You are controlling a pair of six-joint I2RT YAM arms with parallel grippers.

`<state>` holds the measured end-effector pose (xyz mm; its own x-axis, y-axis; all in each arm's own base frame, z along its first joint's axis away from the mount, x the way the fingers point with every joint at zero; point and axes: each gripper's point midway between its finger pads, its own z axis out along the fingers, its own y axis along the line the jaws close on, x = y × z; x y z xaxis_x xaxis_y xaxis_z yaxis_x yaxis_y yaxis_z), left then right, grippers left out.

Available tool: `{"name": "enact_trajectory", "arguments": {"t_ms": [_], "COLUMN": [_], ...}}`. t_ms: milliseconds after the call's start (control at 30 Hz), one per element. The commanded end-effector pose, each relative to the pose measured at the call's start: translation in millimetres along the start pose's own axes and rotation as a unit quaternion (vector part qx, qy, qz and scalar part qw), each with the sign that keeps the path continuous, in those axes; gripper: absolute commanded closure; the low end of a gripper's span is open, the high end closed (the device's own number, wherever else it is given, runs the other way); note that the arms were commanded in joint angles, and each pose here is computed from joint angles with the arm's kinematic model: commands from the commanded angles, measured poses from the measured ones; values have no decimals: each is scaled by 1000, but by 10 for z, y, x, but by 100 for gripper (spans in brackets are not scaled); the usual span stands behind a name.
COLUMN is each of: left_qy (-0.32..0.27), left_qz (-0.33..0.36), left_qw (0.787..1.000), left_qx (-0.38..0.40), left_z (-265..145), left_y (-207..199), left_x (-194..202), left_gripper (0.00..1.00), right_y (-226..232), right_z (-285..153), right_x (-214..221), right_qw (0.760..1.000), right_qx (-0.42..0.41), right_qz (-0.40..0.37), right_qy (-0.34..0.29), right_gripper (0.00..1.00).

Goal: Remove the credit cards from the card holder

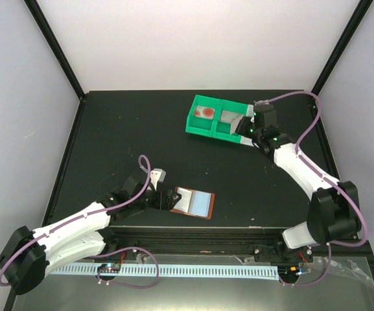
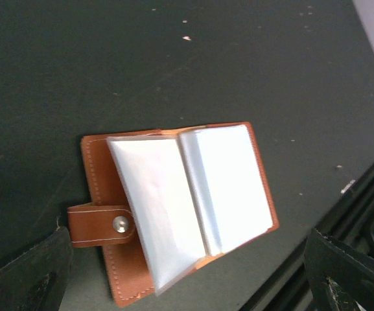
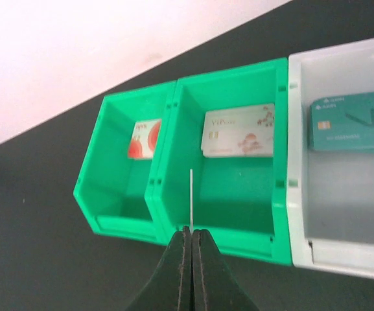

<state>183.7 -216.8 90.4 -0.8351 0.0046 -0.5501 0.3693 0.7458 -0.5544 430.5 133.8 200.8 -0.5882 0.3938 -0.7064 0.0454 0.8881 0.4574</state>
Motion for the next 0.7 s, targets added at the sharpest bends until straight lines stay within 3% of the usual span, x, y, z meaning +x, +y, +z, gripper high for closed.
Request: {"name": "enact_trajectory", "arguments": {"t_ms": [0, 667], "left_qy": [-25, -35], "left_qz": [7, 28], "left_qw": [997, 996], "left_qx": [68, 71], "left_z": [-40, -199], "left_y": [-213, -251], "left_x": [-61, -62], "left_gripper": [1, 1], "right_y": [62, -204], "right_z": [185, 1339], "right_x": [-393, -359], "right_qw": [997, 987], "right_qx": [-5, 48], "right_qz": [44, 133], "right_qy": [-61, -72], "right_gripper": [99, 99]}}
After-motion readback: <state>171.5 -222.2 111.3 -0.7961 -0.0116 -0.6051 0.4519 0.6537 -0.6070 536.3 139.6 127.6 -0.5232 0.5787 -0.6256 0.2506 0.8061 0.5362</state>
